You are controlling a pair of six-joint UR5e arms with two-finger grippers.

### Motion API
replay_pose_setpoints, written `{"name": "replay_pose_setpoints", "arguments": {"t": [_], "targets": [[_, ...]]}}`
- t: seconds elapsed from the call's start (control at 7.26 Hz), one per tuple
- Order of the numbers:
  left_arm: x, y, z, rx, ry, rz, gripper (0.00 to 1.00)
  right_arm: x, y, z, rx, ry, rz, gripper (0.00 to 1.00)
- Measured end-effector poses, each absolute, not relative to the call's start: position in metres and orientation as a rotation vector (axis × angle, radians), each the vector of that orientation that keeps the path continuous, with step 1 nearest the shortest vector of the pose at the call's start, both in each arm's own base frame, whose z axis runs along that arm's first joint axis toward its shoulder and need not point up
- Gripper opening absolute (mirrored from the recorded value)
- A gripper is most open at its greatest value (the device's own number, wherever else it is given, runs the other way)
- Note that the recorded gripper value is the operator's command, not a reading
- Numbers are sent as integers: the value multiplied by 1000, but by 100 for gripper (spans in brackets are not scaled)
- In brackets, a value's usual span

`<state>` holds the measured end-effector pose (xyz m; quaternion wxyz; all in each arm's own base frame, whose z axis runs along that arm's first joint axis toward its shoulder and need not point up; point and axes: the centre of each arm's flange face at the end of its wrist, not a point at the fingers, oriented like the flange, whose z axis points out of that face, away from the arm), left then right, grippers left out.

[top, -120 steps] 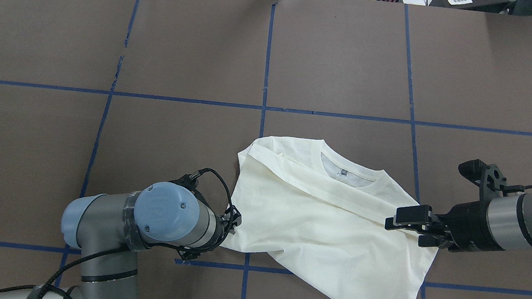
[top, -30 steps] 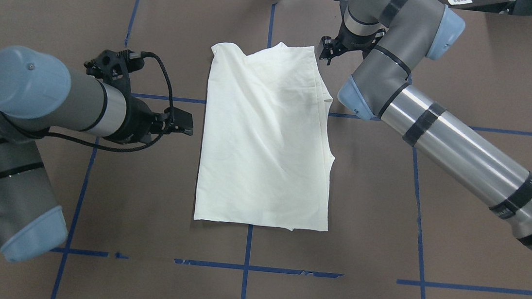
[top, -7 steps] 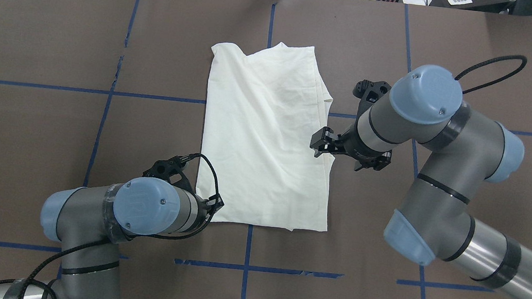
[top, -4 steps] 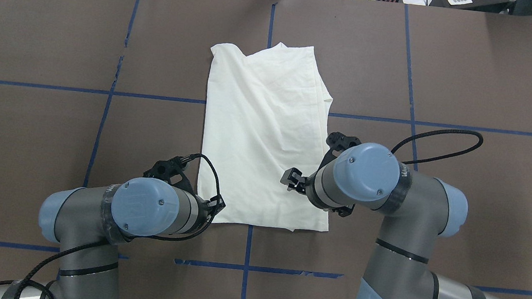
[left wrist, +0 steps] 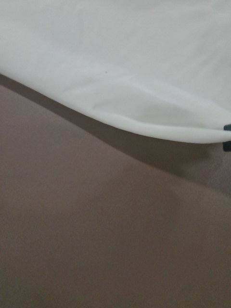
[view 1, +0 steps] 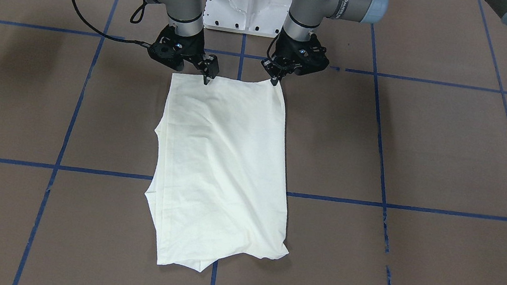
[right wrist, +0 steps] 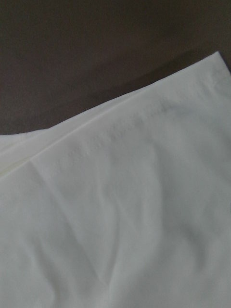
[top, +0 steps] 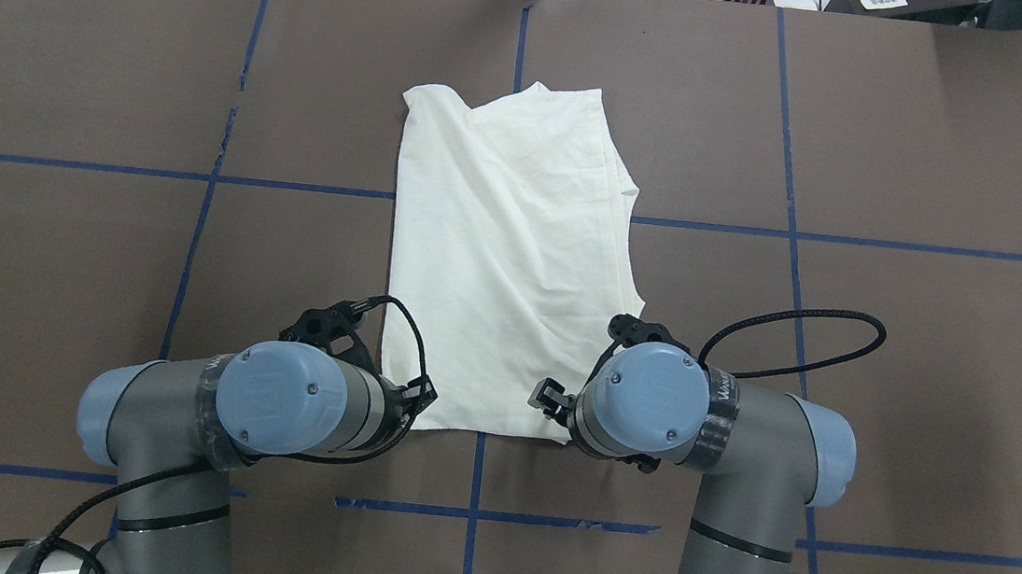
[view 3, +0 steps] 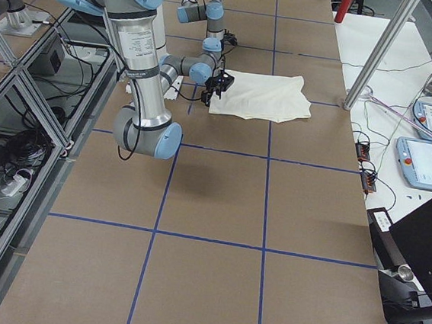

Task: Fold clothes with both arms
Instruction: 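Grasp the shirt's edge nearest the robot with both grippers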

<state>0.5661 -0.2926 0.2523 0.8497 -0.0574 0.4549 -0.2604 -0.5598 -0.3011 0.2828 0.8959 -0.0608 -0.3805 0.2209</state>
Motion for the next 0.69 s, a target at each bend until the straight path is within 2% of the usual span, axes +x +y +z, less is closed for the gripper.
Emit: {"name": "replay_pose_setpoints", "arguments": {"t": [0.69], "targets": [[566,-293,250,-121,963,-548,0,-590,-308,279,-156,-768,612,100]]}}
